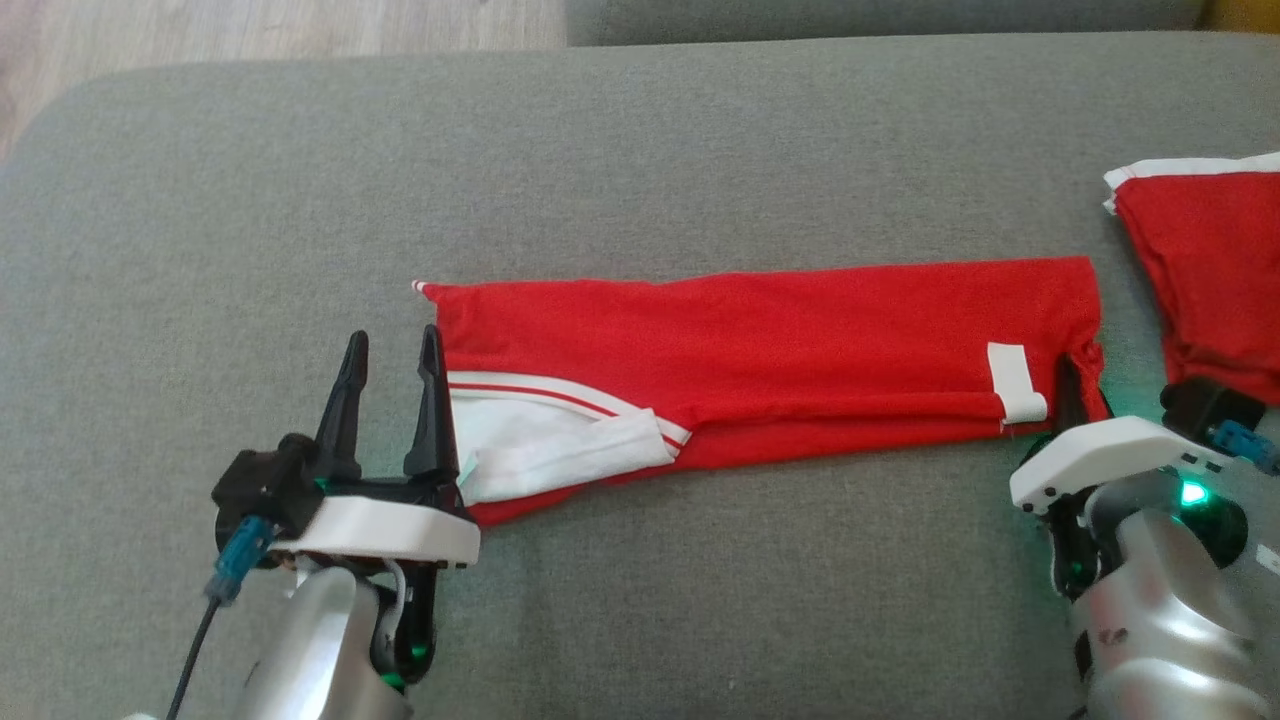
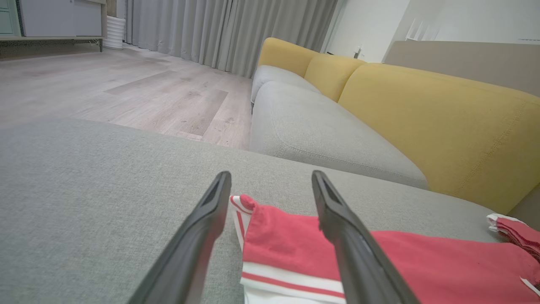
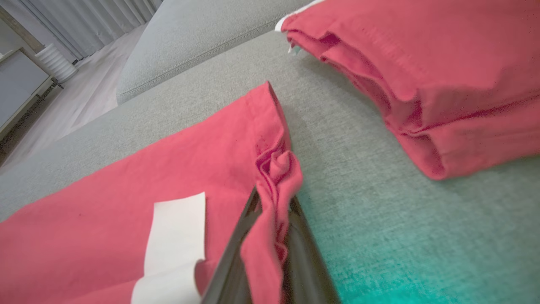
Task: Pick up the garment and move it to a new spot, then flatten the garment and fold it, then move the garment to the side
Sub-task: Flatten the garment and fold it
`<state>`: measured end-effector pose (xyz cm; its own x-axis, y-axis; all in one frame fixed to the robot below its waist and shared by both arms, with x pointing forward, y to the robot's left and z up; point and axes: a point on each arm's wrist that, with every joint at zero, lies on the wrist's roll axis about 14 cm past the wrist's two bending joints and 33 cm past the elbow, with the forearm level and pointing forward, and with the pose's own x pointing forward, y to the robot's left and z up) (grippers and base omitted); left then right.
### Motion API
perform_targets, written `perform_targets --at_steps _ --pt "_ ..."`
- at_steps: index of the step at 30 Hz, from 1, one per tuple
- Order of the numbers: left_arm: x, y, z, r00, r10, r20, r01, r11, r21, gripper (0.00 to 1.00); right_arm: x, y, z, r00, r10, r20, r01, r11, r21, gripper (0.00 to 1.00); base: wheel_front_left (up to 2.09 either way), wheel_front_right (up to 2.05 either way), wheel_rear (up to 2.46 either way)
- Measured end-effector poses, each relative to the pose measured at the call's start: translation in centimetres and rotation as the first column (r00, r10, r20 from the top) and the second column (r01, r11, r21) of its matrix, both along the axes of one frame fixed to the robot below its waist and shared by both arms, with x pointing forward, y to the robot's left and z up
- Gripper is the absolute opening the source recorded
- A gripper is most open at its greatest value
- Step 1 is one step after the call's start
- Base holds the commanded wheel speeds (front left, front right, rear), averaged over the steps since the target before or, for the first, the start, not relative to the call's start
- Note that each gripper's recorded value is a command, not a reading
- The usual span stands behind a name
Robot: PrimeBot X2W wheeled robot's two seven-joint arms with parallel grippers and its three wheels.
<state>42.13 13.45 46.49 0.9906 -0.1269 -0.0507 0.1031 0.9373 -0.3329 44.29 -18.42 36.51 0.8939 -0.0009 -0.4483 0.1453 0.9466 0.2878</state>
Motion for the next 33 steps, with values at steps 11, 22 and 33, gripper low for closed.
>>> perform_targets --at_steps 11,22,33 --pt "-0.3 -1.8 1.6 0.998 -0.051 0.045 0.052 0.998 -0.017 1.0 -0.2 -8.2 3.8 0.982 -0.147 0.118 0.158 0.984 -0.085 0.0 0.0 0.0 0.0" --pt "-0.9 -2.2 4.1 0.992 -0.056 0.112 0.059 0.998 -0.02 1.0 1.3 -5.0 8.9 0.959 -0.077 0.273 0.09 0.995 -0.034 0.0 0.0 0.0 0.0" --pt "-3.0 1.1 5.0 0.99 0.043 0.135 -0.041 0.999 -0.019 1.0 1.1 8.0 11.0 0.928 0.228 0.296 -0.25 0.967 0.039 0.0 0.0 0.0 0.0"
